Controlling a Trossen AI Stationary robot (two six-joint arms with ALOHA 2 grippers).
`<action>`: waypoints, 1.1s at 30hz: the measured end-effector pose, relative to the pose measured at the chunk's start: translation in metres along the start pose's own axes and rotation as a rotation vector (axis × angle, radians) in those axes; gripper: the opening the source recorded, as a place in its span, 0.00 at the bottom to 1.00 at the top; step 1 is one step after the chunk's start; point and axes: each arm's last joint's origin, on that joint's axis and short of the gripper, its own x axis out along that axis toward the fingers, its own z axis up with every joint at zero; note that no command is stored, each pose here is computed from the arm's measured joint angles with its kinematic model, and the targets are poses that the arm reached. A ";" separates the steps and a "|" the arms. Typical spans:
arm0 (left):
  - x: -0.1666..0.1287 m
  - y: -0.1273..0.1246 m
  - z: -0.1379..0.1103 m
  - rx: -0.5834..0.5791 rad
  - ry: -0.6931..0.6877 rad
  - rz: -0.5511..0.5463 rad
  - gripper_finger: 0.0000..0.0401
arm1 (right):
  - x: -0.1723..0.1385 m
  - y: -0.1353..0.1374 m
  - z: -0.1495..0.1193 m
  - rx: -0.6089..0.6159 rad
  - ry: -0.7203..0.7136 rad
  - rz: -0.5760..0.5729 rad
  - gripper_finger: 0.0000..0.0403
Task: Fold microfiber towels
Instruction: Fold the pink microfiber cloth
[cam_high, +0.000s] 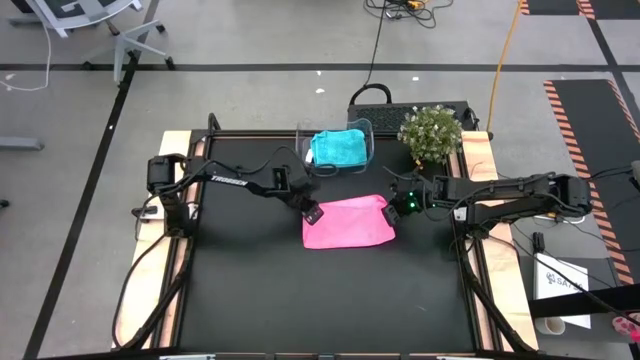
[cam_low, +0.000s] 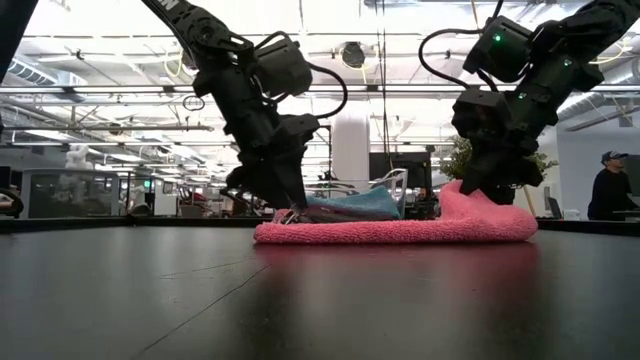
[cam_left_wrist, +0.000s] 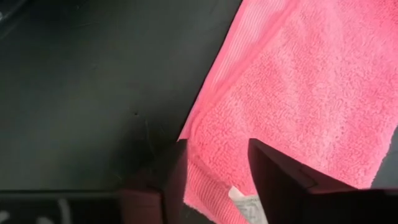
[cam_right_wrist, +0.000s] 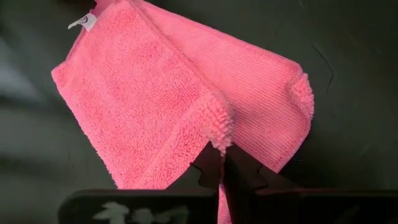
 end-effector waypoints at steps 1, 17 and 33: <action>0.000 0.000 0.000 -0.001 -0.002 -0.001 0.44 | 0.000 0.000 0.000 0.005 0.000 0.000 0.00; 0.021 0.007 -0.003 -0.034 0.029 0.021 0.47 | 0.000 0.000 0.000 0.015 -0.007 0.001 0.00; 0.016 0.008 -0.001 -0.068 0.010 0.032 0.38 | 0.000 0.000 0.000 0.018 -0.005 -0.001 0.00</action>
